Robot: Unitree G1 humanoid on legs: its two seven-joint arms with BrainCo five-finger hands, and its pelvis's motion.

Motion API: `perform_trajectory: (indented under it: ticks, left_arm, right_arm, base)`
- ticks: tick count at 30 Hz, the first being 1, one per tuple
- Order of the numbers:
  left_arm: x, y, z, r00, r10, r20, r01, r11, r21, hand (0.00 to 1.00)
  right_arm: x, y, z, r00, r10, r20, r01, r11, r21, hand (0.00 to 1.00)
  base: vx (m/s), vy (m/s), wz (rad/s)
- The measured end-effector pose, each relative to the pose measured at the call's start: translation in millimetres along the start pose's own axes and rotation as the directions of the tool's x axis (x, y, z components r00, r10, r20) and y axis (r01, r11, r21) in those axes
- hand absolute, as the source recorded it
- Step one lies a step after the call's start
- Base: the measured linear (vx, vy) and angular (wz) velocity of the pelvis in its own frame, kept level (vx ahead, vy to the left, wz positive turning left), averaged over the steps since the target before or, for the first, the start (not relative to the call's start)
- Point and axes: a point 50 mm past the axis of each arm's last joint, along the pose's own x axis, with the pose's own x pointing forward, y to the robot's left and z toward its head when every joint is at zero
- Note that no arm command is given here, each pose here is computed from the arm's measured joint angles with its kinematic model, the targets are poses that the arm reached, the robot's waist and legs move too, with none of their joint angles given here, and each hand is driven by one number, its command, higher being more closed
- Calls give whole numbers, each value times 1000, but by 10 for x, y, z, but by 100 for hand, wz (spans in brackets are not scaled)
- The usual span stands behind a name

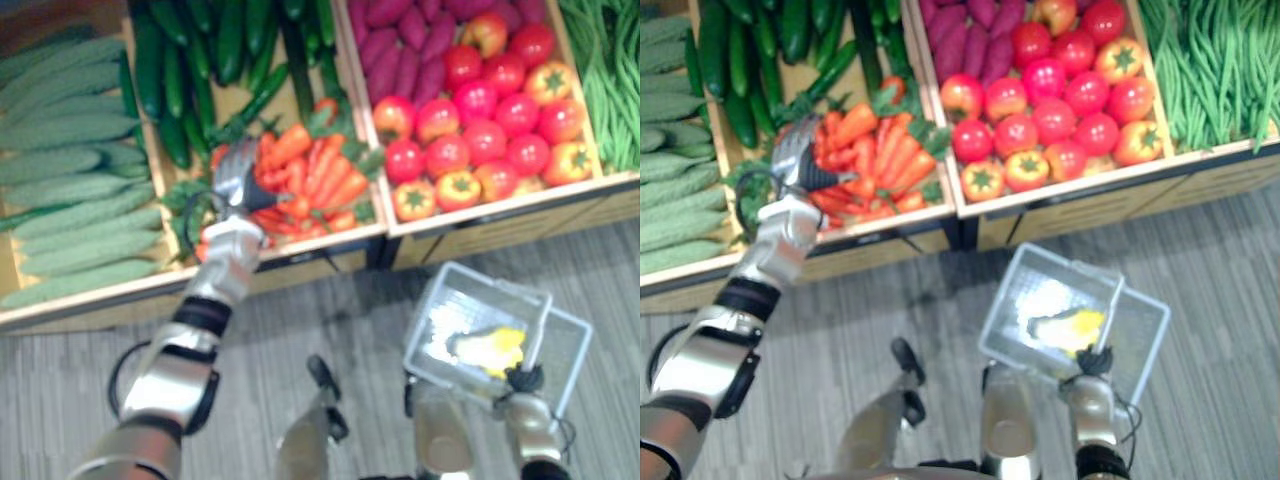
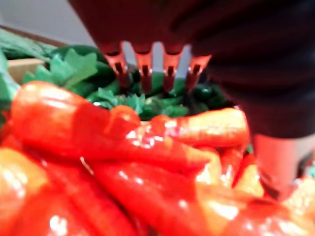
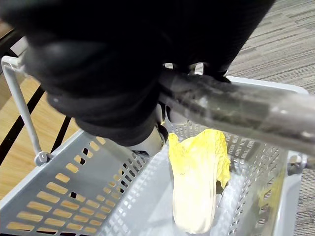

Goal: Pick vegetable in the basket

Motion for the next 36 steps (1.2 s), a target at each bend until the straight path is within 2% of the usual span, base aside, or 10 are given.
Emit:
perform_trajectory:
  ticks: [1,2,5,10,12,23,25,31,36]
  left_arm:
    - [-7,-26,13,1000,-9,-2,9,1000,-6,0]
    - [-25,-84,14,999,-32,-8,32,999,-1,100]
    - [-52,-159,-33,998,-60,-25,61,997,38,100]
    - [91,-72,-17,999,-44,-23,47,986,161,100]
    - [72,-112,-88,995,-84,-55,93,977,193,100]
    - [70,-108,-100,992,-96,-82,111,973,203,100]
    - [85,-53,-41,996,-69,-53,79,978,196,100]
    - [157,257,2,994,112,0,-109,968,228,100]
    - [44,350,39,981,184,64,-193,958,210,100]
  right_arm:
    - [-1,2,0,1000,1,0,-1,1000,0,100]
    - [-3,10,4,1000,3,0,-3,1000,7,100]
    - [-5,14,9,1000,2,0,-2,1000,14,100]
    - [20,34,84,1000,-12,13,12,999,42,100]
    - [30,55,131,1000,-7,26,5,999,44,100]
    - [-4,17,134,999,-8,46,6,999,47,100]
    - [-39,-22,71,999,-14,39,12,999,39,100]
    - [-91,-61,-46,1000,-14,20,14,1000,20,100]
    - [-122,-70,-175,1000,-13,-25,13,1000,7,100]
  base:
    - [7,-7,-6]
    - [0,0,0]
    - [0,0,0]
    - [-18,-19,-7]
    - [-20,-40,-13]
    - [75,-56,3]
    - [68,-52,16]
    - [32,-42,6]
    - [14,-16,8]
